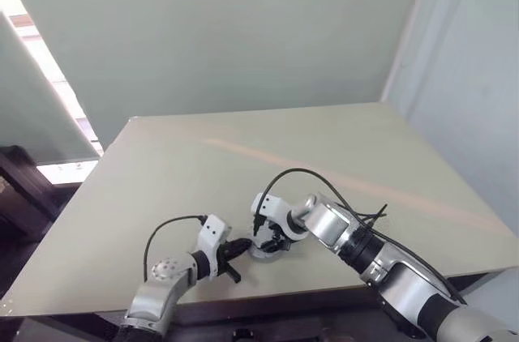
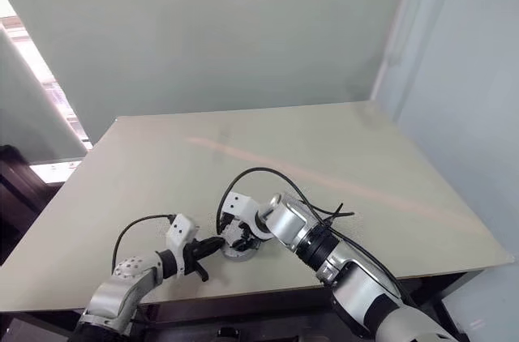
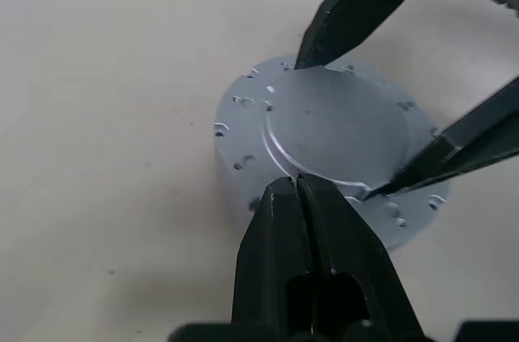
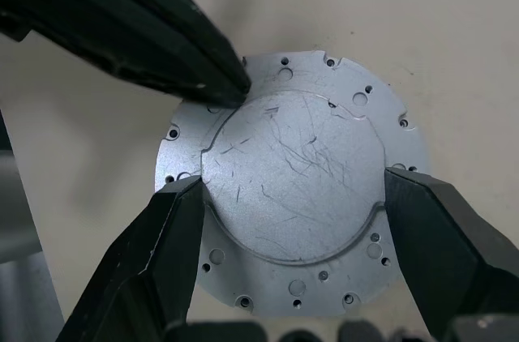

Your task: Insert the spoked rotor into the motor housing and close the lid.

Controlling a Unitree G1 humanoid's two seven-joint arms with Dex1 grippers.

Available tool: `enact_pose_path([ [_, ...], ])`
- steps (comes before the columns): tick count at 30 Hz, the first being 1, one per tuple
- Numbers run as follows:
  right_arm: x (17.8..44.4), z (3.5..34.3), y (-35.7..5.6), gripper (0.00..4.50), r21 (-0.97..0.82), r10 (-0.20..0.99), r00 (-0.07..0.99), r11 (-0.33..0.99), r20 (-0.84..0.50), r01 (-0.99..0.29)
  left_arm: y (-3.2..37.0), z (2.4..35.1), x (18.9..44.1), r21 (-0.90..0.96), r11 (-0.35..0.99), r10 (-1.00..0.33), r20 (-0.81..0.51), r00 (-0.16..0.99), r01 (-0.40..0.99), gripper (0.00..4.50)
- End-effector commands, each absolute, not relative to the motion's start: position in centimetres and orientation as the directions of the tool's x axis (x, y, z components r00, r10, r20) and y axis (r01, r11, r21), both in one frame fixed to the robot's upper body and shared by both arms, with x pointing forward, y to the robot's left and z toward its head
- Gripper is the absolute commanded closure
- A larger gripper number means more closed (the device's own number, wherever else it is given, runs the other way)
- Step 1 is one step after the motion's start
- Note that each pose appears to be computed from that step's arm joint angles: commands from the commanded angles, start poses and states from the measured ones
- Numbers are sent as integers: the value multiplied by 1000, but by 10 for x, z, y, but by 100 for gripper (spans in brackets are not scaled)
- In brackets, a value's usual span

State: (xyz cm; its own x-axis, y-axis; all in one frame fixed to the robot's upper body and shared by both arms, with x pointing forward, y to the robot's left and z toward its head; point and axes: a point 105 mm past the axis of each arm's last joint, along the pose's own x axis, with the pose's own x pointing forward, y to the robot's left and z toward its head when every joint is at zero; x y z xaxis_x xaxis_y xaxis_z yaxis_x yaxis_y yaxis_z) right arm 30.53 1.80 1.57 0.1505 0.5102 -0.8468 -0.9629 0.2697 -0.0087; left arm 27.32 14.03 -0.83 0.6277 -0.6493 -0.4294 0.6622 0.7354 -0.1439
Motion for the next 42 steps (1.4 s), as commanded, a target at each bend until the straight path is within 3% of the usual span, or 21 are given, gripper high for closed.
enact_pose_path([
  [1, 293, -14, 1, 131, 57, 430, 90, 317, -898, -947, 139, -19, 275, -132, 744, -625, -485, 612, 656, 450],
  [13, 299, 8, 11, 131, 158, 560, 101, 395, -822, -905, 134, -28, 276, -124, 728, -625, -524, 578, 675, 450],
  [17, 299, 14, 13, 3, 169, 596, 109, 392, -795, -904, 132, -29, 275, -126, 723, -630, -524, 574, 679, 450],
  [25, 305, 22, 12, 3, 159, 623, 140, 400, -770, -903, 130, -29, 272, -131, 710, -642, -524, 560, 692, 450],
  [33, 319, 60, 17, 3, 284, 759, 219, 470, -613, -836, 126, -30, 268, -139, 693, -658, -524, 541, 708, 450],
  [40, 346, 85, -9, 3, 405, 784, 381, 591, -490, -698, 125, -30, 267, -138, 683, -664, -526, 532, 717, 450],
  [42, 356, 83, -26, 3, 472, 752, 445, 655, -487, -590, 123, -31, 266, -140, 680, -667, -526, 527, 720, 450],
])
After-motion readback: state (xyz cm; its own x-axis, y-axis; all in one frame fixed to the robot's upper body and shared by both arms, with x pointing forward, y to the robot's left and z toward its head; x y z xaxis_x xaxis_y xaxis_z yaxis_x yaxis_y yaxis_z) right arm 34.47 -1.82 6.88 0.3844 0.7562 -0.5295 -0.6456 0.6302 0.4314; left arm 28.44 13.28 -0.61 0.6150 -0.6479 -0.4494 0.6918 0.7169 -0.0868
